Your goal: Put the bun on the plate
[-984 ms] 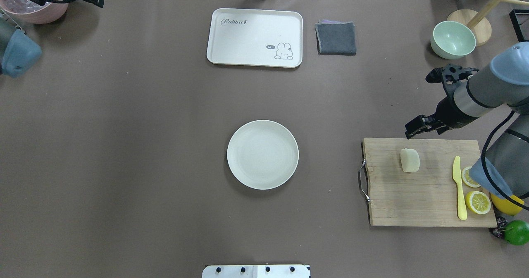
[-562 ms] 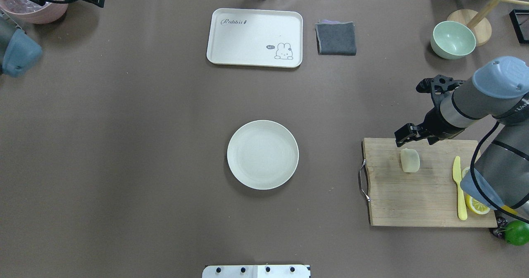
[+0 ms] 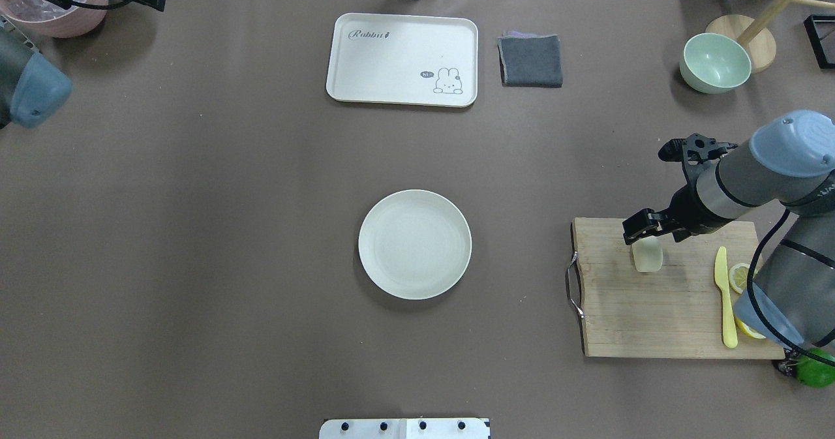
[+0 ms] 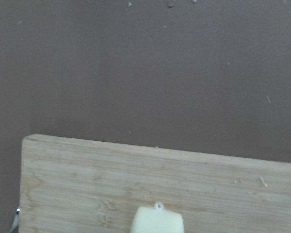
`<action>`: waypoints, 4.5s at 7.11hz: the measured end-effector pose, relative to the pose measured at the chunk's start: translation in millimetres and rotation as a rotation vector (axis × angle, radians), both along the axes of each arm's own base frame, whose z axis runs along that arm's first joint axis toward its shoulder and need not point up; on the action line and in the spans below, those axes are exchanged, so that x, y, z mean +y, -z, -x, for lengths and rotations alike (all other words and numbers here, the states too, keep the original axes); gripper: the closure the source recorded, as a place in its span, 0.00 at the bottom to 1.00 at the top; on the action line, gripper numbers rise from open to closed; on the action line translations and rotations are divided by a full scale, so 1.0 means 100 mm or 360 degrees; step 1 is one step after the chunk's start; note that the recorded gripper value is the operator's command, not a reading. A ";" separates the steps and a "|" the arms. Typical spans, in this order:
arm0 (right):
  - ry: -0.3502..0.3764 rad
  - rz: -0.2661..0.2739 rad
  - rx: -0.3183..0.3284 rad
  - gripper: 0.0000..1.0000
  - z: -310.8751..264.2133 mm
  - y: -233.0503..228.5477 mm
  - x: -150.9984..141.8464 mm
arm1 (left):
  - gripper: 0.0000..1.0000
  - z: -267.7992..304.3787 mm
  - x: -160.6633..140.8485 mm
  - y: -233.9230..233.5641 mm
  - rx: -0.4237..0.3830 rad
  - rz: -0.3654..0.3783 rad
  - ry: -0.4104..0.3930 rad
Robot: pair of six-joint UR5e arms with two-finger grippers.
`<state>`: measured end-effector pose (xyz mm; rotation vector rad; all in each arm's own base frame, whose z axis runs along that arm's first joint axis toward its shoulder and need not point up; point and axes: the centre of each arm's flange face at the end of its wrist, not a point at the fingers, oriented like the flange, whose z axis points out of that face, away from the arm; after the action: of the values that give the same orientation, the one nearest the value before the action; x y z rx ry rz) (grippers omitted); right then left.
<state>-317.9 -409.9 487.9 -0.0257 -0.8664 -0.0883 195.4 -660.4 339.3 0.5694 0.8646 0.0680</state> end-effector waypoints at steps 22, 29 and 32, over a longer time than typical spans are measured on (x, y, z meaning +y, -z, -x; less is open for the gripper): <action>0.0051 -0.0675 -0.0341 0.00 2.54 2.88 0.05 | 0.02 0.46 0.01 -0.36 -0.0015 0.0084 0.0110; -0.0035 -0.0629 -0.0308 0.00 2.09 2.80 -0.39 | 0.02 0.85 -0.08 -0.42 0.0014 0.0170 0.0247; -0.0061 -0.0584 -0.0285 0.00 0.86 2.58 -1.43 | 0.02 1.49 -0.30 -0.76 0.0009 0.0253 0.0240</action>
<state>-403.6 -552.8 229.9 0.3464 -1.0178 -0.2151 46.3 -690.3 415.0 0.4841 0.8217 -0.1384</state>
